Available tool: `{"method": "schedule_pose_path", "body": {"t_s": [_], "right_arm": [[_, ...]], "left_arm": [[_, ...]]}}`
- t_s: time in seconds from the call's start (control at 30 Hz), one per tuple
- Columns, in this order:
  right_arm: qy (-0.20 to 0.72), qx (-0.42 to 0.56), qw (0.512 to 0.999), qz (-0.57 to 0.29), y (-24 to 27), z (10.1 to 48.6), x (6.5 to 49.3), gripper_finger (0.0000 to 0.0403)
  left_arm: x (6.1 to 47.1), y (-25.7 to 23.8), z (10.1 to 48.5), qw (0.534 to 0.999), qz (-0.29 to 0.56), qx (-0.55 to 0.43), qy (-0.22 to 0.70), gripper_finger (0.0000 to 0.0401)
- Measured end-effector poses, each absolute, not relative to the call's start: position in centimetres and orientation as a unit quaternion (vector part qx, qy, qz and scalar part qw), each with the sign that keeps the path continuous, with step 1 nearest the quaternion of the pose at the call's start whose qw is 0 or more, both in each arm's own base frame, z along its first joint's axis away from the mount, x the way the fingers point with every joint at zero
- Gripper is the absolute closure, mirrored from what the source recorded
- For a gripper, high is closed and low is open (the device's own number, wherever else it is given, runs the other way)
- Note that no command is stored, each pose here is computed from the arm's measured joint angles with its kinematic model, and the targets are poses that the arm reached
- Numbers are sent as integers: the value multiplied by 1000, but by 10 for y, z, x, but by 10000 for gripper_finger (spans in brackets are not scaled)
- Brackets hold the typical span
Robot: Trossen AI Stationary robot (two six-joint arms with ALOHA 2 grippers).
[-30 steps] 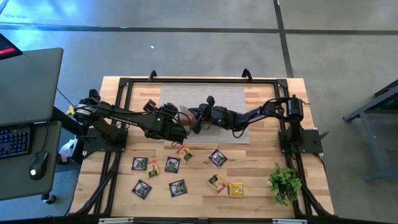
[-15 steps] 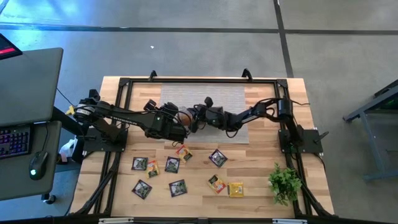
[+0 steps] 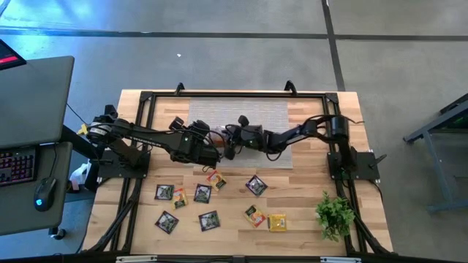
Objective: Pick & Place Tea
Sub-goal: Put the orange tea bag into the left section of the wooden organizer, then put the yellow tea bag into the middle section of the wooden organizer
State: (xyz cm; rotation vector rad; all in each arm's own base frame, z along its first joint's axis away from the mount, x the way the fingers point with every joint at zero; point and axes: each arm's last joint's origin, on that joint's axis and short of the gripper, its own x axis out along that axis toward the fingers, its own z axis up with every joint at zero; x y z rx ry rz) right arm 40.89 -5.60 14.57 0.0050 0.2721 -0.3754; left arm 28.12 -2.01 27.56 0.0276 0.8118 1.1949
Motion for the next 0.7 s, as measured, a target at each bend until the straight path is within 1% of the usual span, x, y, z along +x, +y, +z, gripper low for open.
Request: {"method": "schedule_pose_path", "body": {"t_s": [0.13, 0.17, 0.3, 0.47, 0.6, 0.7], "right_arm": [[156, -37, 975, -153, -40, 174, 401, 296], [168, -44, 973, -151, -36, 180, 398, 290], [167, -61, 971, -158, -26, 207, 387, 272], [228, -74, 961, -138, -12, 231, 364, 266], [271, -81, 951, -126, 3, 256, 334, 265], [310, -76, 941, -114, 12, 270, 309, 265]], "left_arm": [[281, -20, 275, 750, 544, 7, 377, 401], [281, -21, 275, 750, 542, 4, 380, 401], [281, -21, 274, 749, 538, -4, 387, 401], [280, -32, 272, 755, 506, -27, 416, 401], [276, -58, 270, 770, 445, -23, 457, 401], [264, -79, 276, 785, 411, -19, 464, 401]]}}
